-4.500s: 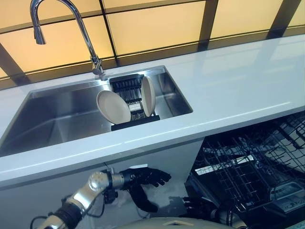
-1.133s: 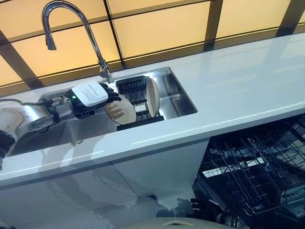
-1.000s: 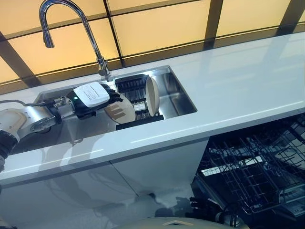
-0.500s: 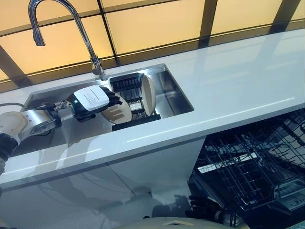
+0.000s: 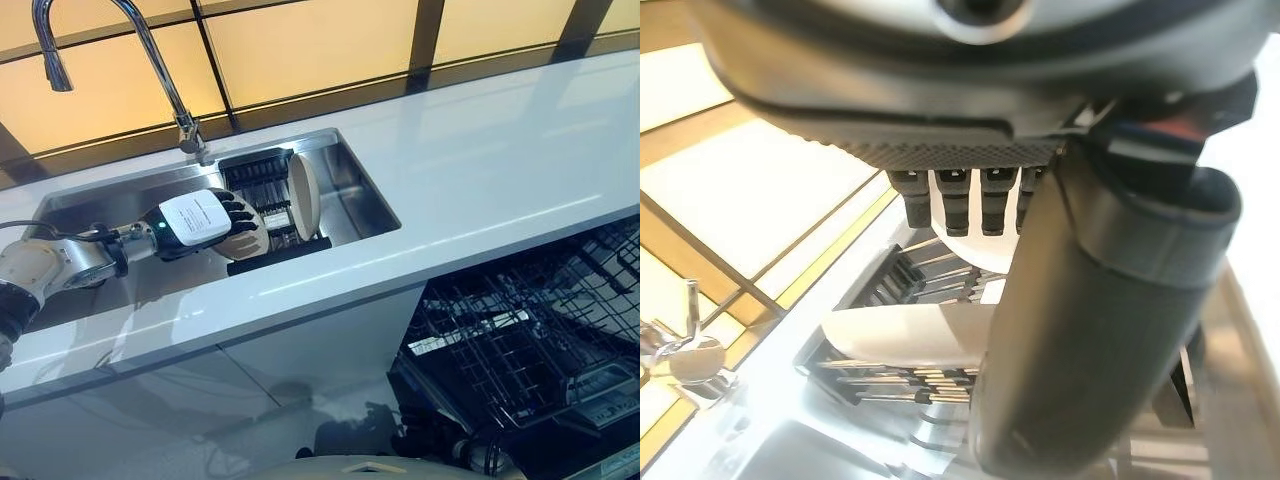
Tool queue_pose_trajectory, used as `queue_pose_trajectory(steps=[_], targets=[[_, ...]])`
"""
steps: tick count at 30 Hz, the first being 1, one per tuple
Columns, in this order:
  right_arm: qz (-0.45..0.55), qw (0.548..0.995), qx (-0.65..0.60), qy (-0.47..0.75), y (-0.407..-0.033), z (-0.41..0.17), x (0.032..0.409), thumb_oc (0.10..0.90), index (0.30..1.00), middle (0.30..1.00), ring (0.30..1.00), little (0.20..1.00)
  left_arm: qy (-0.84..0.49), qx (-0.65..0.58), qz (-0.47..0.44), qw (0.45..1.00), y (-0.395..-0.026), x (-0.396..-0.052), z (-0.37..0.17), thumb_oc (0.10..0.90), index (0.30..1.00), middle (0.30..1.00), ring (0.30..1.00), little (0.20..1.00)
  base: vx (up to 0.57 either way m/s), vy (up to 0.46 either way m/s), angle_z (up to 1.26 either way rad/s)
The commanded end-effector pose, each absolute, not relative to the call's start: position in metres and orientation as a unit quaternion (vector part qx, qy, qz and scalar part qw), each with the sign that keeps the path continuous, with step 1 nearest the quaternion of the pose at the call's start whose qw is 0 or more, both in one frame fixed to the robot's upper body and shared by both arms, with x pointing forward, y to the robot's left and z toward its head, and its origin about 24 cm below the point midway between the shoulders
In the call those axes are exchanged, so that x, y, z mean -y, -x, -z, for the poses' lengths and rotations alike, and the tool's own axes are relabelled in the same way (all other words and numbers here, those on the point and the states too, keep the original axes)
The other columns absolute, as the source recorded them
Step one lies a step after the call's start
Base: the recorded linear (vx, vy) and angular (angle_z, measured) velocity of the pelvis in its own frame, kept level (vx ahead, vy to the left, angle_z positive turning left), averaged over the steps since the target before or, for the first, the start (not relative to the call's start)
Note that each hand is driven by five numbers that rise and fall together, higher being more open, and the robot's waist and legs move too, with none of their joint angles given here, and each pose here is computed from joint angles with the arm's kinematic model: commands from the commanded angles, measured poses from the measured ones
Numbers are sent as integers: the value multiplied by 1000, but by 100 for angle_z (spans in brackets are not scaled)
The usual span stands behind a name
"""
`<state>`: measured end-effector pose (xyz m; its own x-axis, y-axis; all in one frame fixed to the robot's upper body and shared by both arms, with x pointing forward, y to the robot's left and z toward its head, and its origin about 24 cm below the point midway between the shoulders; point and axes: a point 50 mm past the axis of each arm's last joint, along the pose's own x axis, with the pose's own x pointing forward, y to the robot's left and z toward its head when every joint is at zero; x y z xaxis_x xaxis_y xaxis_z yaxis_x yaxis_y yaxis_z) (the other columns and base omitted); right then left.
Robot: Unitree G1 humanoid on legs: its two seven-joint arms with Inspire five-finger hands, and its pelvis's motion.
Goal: Pick up plates and place into dishwasher.
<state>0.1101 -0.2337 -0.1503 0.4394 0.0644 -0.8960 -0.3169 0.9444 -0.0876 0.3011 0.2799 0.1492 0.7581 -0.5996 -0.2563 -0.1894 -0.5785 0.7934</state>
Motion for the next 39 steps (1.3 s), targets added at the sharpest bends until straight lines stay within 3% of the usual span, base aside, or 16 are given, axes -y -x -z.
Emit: queue_pose_trajectory(steps=[1, 17, 18, 21, 39], targets=[[-108, 824, -536, 149, -92, 148, 256, 800, 900, 900, 900, 900, -870, 260, 94, 409, -315, -302, -220, 800, 900, 900, 900, 900, 19, 66, -9], [-88, 837, -520, 148, -100, 143, 264, 800, 900, 900, 900, 900, -889, 214, 62, 400, -326, -310, -219, 800, 900, 900, 900, 900, 7, 41, -2], [-88, 838, -518, 148, -100, 143, 265, 800, 900, 900, 900, 900, -889, 207, 58, 404, -327, -312, -218, 536, 674, 674, 674, 636, 2, 35, -5], [-85, 840, -515, 149, -102, 141, 266, 800, 900, 900, 900, 900, -890, 190, 47, 412, -328, -316, -217, 100, 300, 300, 300, 200, 0, 30, -8], [-92, 849, -499, 149, -108, 138, 267, 800, 900, 900, 900, 900, -880, 195, -20, 433, -332, -322, -217, 100, 300, 300, 300, 200, -4, 4, -1]])
